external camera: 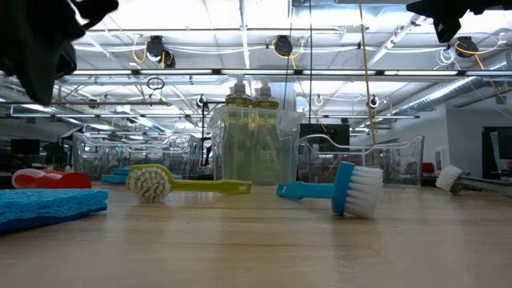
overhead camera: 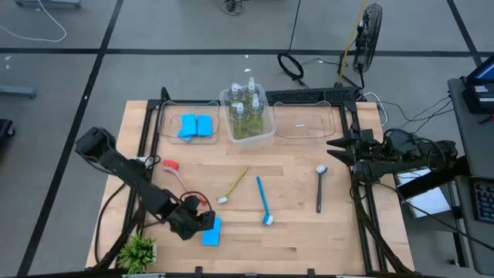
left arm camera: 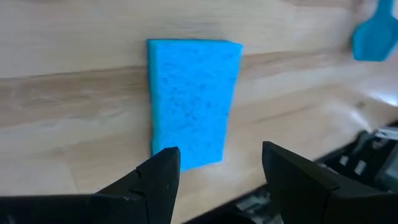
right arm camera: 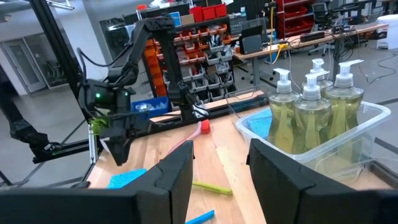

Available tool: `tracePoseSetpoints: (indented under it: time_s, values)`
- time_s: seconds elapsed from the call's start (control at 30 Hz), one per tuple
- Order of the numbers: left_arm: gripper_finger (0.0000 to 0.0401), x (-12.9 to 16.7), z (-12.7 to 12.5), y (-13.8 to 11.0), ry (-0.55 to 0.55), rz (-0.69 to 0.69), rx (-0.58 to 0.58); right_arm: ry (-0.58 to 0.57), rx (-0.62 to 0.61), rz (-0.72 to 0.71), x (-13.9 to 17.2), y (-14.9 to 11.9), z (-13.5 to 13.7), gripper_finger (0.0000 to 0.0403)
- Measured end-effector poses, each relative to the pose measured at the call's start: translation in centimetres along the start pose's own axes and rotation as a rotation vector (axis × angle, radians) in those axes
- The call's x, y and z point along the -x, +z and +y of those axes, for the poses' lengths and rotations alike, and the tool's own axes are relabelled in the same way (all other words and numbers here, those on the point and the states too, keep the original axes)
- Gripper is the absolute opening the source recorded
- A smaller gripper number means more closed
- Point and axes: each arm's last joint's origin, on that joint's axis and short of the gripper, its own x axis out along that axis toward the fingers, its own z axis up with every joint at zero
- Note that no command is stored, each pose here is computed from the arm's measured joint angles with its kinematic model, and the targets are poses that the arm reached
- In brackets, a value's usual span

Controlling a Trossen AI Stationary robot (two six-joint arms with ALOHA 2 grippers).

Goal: Pick & Place Kitchen Sink Supplies
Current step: Put the blue sponge into the left transparent bin

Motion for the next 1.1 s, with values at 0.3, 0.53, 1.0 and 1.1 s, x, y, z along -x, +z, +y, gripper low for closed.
tracePoseSetpoints:
  time_s: [0.3,0.53,1.0,1.1]
  values:
    - [0.0227,-1.6,0.6,0.1,0.050,-0.038,0.015,0.001,0.000,0.000,0.0,0.0,0.0,0.0142]
    - [0.0227,-2.3,1.2,0.4,0.108,-0.059,0.016,0.002,-0.004,0.001,0.0,0.0,0.0,0.0142]
    - [0.0227,-5.3,1.8,0.6,0.181,-0.056,0.027,0.001,-0.002,0.001,0.0,0.0,0.0,0.0142]
    - [0.0214,-5.4,2.0,0.6,0.207,-0.043,0.030,0.000,0.000,0.001,0.0,0.0,0.0,0.0142]
